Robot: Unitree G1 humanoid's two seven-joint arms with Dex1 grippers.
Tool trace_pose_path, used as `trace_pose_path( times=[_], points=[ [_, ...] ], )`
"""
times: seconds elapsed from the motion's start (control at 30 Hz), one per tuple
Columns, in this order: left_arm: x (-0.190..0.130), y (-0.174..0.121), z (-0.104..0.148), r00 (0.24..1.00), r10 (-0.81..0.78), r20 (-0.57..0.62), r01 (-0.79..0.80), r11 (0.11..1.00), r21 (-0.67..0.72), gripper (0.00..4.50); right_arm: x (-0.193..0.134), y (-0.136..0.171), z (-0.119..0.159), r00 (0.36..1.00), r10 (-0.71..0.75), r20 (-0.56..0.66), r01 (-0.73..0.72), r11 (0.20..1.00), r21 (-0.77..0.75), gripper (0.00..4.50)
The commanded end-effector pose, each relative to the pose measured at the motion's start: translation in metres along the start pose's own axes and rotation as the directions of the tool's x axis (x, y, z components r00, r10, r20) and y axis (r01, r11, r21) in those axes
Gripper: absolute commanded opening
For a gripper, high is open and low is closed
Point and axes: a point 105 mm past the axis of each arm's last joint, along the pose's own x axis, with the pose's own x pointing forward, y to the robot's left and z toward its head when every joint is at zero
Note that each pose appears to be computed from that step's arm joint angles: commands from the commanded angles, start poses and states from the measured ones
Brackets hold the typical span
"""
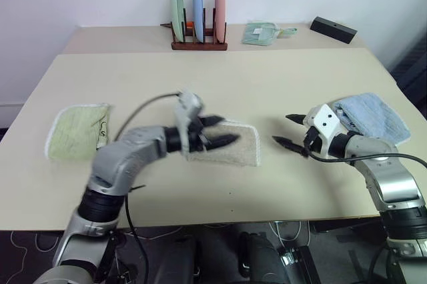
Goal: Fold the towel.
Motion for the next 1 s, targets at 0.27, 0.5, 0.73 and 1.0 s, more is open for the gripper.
trace_pose_path(
  times=[0.27,0.5,0.73,1.0],
  points=[
    [-0.001,0.013,-0.030,0.996,0.050,-0.076,-0.043,0.995,0.084,0.65,0.030,0.046,0.070,0.961,0.148,0.235,-0.163,0.986,0.045,0.00],
    [0.005,0.004,-0.084,0.978,0.006,-0.208,0.012,0.996,0.085,0.65,0.064,0.078,0.031,0.986,0.124,0.111,-0.144,0.969,0.202,0.00],
    [0.001,0.017,-0.111,0.966,0.092,-0.242,-0.080,0.995,0.057,0.65,0.066,0.095,-0.010,0.991,0.132,-0.008,-0.127,0.970,0.207,0.00],
    [-0.004,0.023,-0.064,0.989,0.145,0.001,-0.145,0.988,0.046,0.61,0.043,0.077,0.039,0.967,0.158,0.201,-0.211,0.937,0.280,0.24]
  ],
)
